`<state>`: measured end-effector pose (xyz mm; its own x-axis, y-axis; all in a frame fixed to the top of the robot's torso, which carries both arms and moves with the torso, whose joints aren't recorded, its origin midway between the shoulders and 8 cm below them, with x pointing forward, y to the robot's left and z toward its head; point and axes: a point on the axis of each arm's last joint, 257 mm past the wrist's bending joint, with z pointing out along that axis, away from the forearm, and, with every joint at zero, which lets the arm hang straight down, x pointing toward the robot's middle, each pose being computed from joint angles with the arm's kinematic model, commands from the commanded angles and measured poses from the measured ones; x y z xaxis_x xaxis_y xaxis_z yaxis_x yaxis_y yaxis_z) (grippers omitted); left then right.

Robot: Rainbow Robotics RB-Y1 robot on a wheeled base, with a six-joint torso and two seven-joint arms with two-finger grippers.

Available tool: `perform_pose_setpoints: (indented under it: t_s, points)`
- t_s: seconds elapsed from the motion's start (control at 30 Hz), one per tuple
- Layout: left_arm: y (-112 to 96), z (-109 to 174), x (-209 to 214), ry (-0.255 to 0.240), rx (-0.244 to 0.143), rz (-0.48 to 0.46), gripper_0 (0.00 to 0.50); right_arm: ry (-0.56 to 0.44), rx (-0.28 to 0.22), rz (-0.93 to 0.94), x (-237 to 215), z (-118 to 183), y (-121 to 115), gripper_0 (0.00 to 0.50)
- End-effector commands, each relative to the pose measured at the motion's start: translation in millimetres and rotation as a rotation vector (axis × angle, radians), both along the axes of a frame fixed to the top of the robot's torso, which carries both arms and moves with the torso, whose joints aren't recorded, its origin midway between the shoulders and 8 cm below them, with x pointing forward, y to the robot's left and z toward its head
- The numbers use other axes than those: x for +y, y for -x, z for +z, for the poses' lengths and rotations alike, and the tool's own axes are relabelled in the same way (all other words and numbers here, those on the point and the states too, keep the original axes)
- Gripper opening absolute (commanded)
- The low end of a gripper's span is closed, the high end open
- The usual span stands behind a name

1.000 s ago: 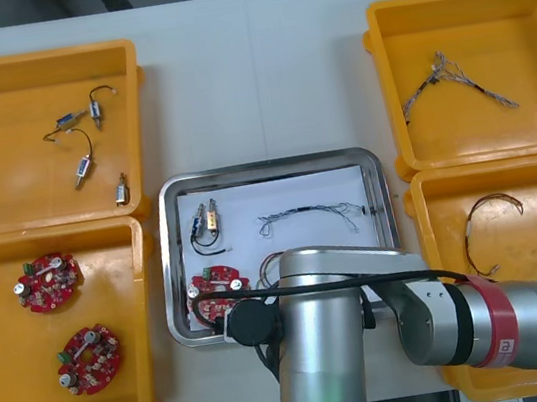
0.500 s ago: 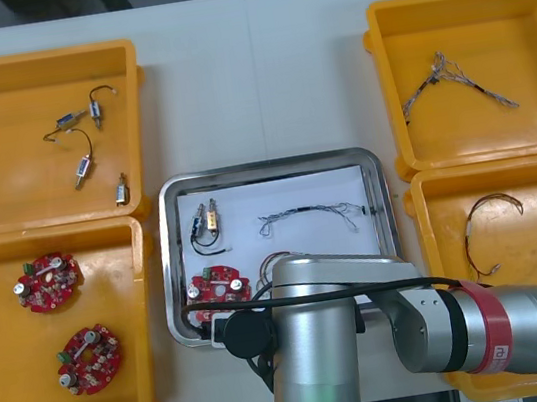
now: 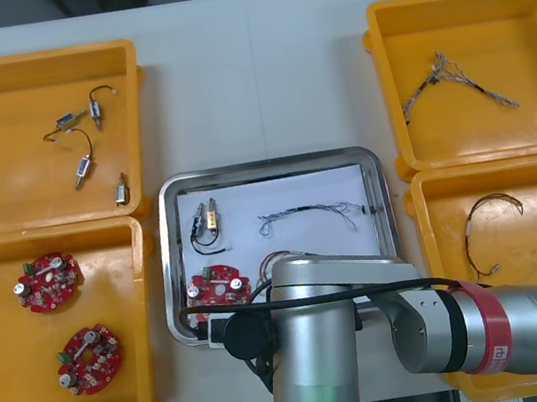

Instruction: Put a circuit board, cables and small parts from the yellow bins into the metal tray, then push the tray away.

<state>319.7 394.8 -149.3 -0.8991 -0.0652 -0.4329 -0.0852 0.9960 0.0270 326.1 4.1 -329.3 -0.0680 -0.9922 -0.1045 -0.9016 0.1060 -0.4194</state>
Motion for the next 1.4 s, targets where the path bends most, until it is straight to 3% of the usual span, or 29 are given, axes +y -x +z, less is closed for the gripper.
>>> perform_pose_setpoints:
  t_s: [0.03, 0.43, 1.4]
  points:
    - [5, 10, 10, -0.083, -0.001, -0.072, 0.5, -0.008, -0.027, 0.06, 16, 9, 1, 0.0]
    - [5, 10, 10, -0.083, -0.001, -0.072, 0.5, 0.032, -0.092, 0.053, -2, 16, -23, 0.0]
    - [5, 10, 10, -0.083, -0.001, -0.072, 0.5, 0.094, -0.241, 0.122, -5, 79, -80, 0.0]
